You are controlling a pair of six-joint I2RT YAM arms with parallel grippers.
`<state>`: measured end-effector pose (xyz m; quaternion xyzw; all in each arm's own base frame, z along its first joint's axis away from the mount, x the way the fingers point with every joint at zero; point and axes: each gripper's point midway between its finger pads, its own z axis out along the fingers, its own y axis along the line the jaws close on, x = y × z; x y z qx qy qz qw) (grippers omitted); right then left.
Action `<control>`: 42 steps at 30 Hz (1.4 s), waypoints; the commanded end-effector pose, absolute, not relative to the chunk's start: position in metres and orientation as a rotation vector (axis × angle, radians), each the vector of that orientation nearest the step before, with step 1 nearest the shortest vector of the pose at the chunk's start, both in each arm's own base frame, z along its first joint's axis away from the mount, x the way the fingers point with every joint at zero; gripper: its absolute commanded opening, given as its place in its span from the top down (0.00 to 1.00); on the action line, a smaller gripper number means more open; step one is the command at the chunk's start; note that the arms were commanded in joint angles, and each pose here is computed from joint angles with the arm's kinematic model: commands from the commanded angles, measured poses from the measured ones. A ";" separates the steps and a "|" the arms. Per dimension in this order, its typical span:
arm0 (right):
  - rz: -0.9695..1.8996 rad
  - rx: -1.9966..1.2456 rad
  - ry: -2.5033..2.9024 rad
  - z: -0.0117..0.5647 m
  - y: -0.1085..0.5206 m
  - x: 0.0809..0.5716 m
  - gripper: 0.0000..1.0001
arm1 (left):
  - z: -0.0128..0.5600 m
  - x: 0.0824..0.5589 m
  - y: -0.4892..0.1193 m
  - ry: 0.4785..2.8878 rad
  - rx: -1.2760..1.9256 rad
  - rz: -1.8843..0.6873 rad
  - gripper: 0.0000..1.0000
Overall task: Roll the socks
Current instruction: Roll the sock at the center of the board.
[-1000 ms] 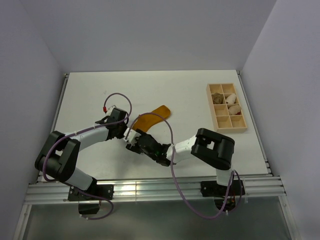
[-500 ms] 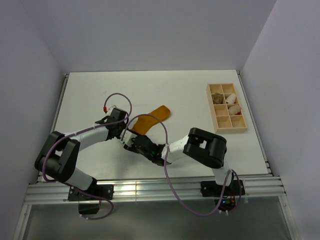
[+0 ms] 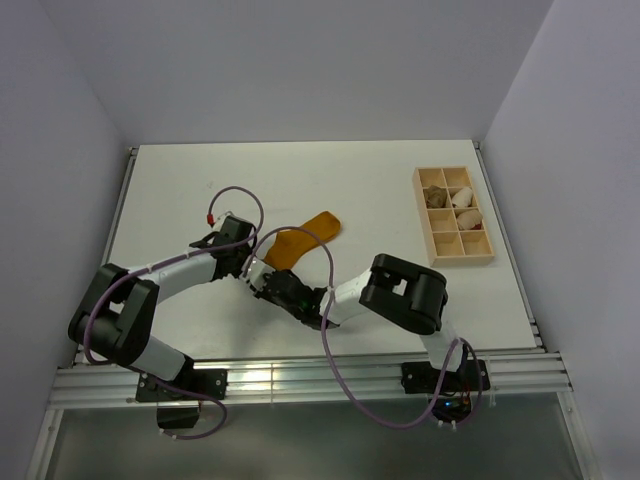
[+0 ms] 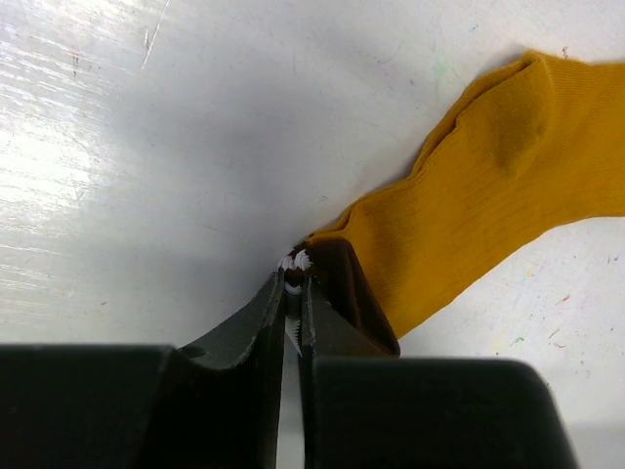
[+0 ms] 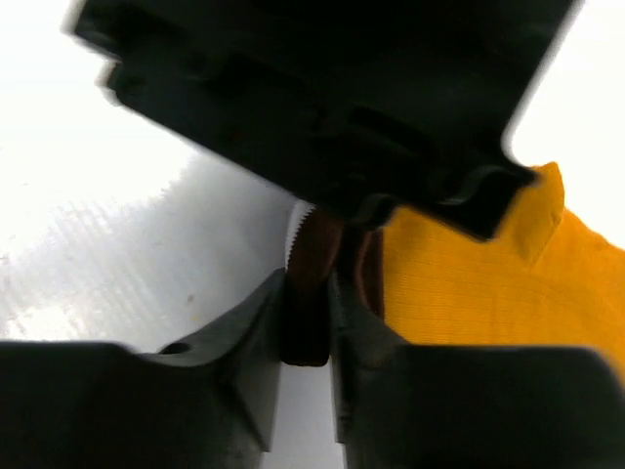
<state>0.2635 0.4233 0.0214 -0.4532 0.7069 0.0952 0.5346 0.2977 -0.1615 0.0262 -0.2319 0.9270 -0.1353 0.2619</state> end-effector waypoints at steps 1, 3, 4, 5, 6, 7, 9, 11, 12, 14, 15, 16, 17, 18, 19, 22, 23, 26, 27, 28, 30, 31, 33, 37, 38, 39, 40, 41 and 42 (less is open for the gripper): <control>0.209 -1.053 1.797 -0.001 0.406 0.271 0.73 | 0.045 0.302 -0.169 2.484 -0.584 -0.416 0.93; 0.222 -1.047 1.829 -0.006 0.402 0.272 0.76 | 0.049 0.303 -0.170 2.473 -0.582 -0.428 0.92; 0.229 -1.042 1.837 -0.005 0.401 0.274 0.81 | 0.050 0.303 -0.171 2.471 -0.583 -0.432 0.91; 0.237 -1.040 1.854 -0.007 0.400 0.273 0.84 | 0.052 0.304 -0.171 2.465 -0.581 -0.440 0.90; 0.248 -1.033 1.859 -0.006 0.399 0.274 0.87 | 0.054 0.305 -0.172 2.459 -0.586 -0.448 0.89; 0.271 -1.034 1.868 -0.006 0.399 0.274 0.91 | 0.055 0.305 -0.171 2.455 -0.590 -0.446 0.88; 0.300 -1.015 1.895 -0.007 0.398 0.274 0.96 | 0.061 0.306 -0.171 2.438 -0.588 -0.458 0.84; 0.349 -1.000 1.930 -0.009 0.397 0.272 1.00 | 0.065 0.308 -0.171 2.423 -0.594 -0.457 0.80; 0.373 -0.998 1.945 -0.009 0.397 0.272 1.00 | 0.066 0.308 -0.170 2.419 -0.599 -0.455 0.76; 0.448 -0.982 1.987 -0.009 0.397 0.271 1.00 | 0.071 0.311 -0.170 2.399 -0.607 -0.465 0.68; 0.467 -0.990 1.998 -0.010 0.396 0.269 1.00 | 0.072 0.312 -0.170 2.389 -0.614 -0.475 0.59; 0.503 -0.974 2.031 -0.011 0.396 0.267 1.00 | 0.075 0.313 -0.169 2.378 -0.622 -0.479 0.55; 0.549 -0.959 2.053 -0.010 0.396 0.269 1.00 | 0.076 0.313 -0.168 2.373 -0.628 -0.481 0.51; 0.596 -0.970 2.067 -0.010 0.398 0.265 1.00 | 0.076 0.315 -0.167 2.366 -0.640 -0.478 0.45; 0.633 -0.957 2.094 -0.012 0.398 0.263 1.00 | 0.078 0.316 -0.166 2.357 -0.651 -0.481 0.43; 0.769 -0.943 2.131 -0.011 0.401 0.262 1.00 | 0.080 0.317 -0.159 2.331 -0.694 -0.485 0.39; 0.811 -0.925 2.151 -0.011 0.401 0.259 1.00 | 0.081 0.317 -0.157 2.320 -0.706 -0.490 0.39; 0.951 -0.857 2.191 -0.008 0.400 0.258 1.00 | 0.088 0.317 -0.150 2.255 -0.759 -0.529 0.39; 0.985 -0.819 2.202 -0.008 0.396 0.263 1.00 | 0.089 0.317 -0.148 2.243 -0.768 -0.539 0.39; 1.068 -0.783 2.212 -0.003 0.400 0.260 1.00 | 0.089 0.314 -0.146 2.230 -0.769 -0.554 0.39; 1.124 -0.730 2.242 -0.006 0.396 0.261 1.00 | 0.093 0.315 -0.150 2.203 -0.756 -0.594 0.39; 1.158 -0.683 2.255 -0.005 0.395 0.265 1.00 | 0.090 0.312 -0.150 2.206 -0.748 -0.604 0.38; 1.210 -0.650 2.283 -0.010 0.394 0.262 1.00 | 0.089 0.312 -0.153 2.208 -0.729 -0.626 0.38; 1.368 -0.506 2.292 0.001 0.396 0.263 1.00 | 0.074 0.303 -0.158 2.247 -0.727 -0.653 0.39; 1.391 -0.483 2.305 0.000 0.394 0.260 1.00 | 0.076 0.306 -0.160 2.231 -0.731 -0.674 0.40; 1.406 -0.459 2.315 0.000 0.393 0.260 1.00 | 0.077 0.306 -0.164 2.225 -0.721 -0.696 0.40; 1.443 -0.409 2.308 0.005 0.394 0.262 1.00 | 0.072 0.304 -0.165 2.236 -0.723 -0.696 0.40; 1.460 -0.381 2.323 0.002 0.391 0.260 1.00 | 0.071 0.304 -0.166 2.238 -0.722 -0.702 0.41; 1.477 -0.356 2.326 0.002 0.390 0.260 1.00 | 0.069 0.304 -0.171 2.245 -0.711 -0.712 0.41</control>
